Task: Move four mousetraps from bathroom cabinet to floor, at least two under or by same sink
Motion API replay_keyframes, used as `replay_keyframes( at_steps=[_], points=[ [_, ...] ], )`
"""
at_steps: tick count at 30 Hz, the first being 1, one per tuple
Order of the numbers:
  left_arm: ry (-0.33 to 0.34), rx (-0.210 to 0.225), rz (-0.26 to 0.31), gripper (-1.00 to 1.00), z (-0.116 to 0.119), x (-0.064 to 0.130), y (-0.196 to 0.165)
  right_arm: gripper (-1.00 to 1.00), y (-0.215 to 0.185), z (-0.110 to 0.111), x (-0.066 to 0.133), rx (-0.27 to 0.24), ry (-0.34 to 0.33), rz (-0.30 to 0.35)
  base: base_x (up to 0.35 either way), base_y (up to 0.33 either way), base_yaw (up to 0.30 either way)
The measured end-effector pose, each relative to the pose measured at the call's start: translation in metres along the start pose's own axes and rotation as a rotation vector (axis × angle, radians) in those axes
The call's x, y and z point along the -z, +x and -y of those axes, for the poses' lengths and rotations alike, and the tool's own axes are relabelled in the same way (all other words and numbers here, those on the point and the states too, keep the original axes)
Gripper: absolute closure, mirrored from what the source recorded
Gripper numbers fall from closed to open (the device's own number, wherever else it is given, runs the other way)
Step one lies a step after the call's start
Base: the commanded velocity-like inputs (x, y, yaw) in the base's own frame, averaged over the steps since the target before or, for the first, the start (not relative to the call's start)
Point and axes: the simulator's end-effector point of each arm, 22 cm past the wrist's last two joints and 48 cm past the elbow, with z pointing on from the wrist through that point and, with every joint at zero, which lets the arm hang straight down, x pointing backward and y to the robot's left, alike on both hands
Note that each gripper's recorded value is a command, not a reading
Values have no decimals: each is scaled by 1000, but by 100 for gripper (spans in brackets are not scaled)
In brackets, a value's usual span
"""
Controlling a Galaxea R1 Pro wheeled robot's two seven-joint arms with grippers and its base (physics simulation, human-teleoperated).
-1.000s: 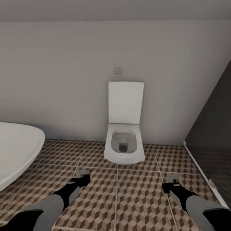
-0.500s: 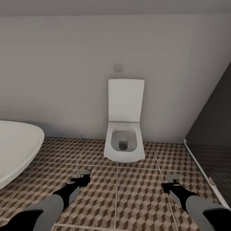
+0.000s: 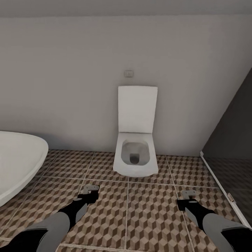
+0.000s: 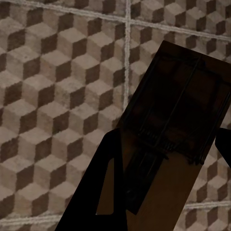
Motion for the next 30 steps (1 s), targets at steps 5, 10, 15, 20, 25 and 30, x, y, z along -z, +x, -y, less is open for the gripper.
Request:
replay_keyframes(
  at_steps=[5, 10, 15, 20, 25, 30],
  points=[
    [0, 0, -1, 100, 0, 0, 0, 100, 0, 0, 0, 0, 1, 1, 0, 0, 0],
    [-1, -1, -2, 100, -1, 0, 0, 100, -1, 0, 0, 0, 1, 3, 27, 0, 0],
    [-3, -18, -1, 100, -2, 0, 0, 100, -1, 0, 0, -1, 1, 4, 199, 0, 0],
    [-2, -45, 0, 100, -1, 0, -1, 100, -2, 0, 0, -1, 2, 7, 297, 0, 0],
    [-1, -54, 1, 100, 0, 0, -1, 100, -2, 0, 0, -1, 2, 10, 315, 0, 0],
    [-2, -55, 1, 100, -1, 0, -1, 100, -2, 0, 0, -1, 2, 11, 258, 0, 0]
  ],
)
